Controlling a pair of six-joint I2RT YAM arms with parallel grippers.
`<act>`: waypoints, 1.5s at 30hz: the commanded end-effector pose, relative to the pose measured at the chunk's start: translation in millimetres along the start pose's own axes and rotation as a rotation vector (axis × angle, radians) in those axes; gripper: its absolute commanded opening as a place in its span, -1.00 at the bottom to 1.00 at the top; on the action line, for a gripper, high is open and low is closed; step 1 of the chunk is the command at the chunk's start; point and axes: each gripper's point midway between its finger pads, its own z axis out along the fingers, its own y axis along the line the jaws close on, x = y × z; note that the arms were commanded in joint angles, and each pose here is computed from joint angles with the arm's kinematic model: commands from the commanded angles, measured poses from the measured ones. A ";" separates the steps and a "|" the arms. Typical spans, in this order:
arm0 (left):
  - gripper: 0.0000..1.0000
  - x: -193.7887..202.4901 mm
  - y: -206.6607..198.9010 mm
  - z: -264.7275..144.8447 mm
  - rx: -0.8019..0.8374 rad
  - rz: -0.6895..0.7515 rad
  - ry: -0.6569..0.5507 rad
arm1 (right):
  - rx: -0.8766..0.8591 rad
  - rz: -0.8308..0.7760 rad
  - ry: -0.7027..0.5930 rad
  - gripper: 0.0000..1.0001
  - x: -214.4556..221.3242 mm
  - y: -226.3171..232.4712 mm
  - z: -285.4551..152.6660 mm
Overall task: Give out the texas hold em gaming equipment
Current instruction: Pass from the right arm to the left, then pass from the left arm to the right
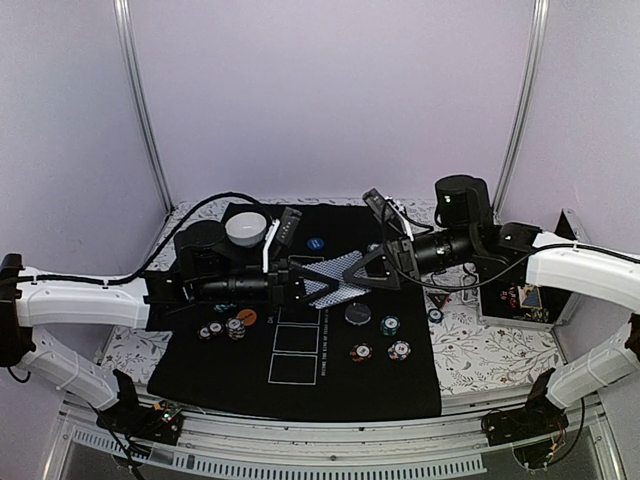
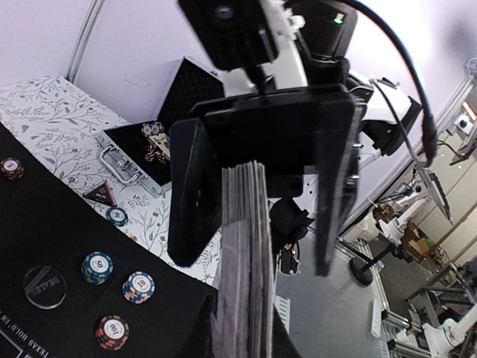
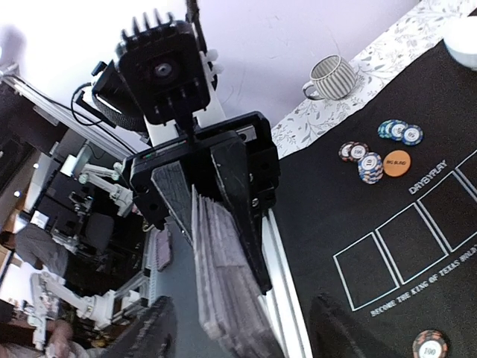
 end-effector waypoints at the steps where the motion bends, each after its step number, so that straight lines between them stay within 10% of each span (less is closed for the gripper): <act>1: -1.00 -8.9 -3.3 -1.4 -0.006 -0.020 0.021 | 0.144 -0.288 -0.107 0.55 -13.1 13.8 -34.9; 6: -1.00 -10.0 -19.1 1.3 0.060 -0.065 0.081 | 0.251 -0.888 -0.290 0.99 -4.7 30.4 -76.5; 12: -1.00 -16.4 -40.1 3.4 0.151 -0.072 0.120 | 0.285 -1.371 -0.321 0.98 8.9 32.6 -77.7; 45: -1.00 -0.8 -45.3 25.8 0.251 -0.145 0.254 | 0.039 -1.455 -0.257 0.82 16.1 35.1 -14.5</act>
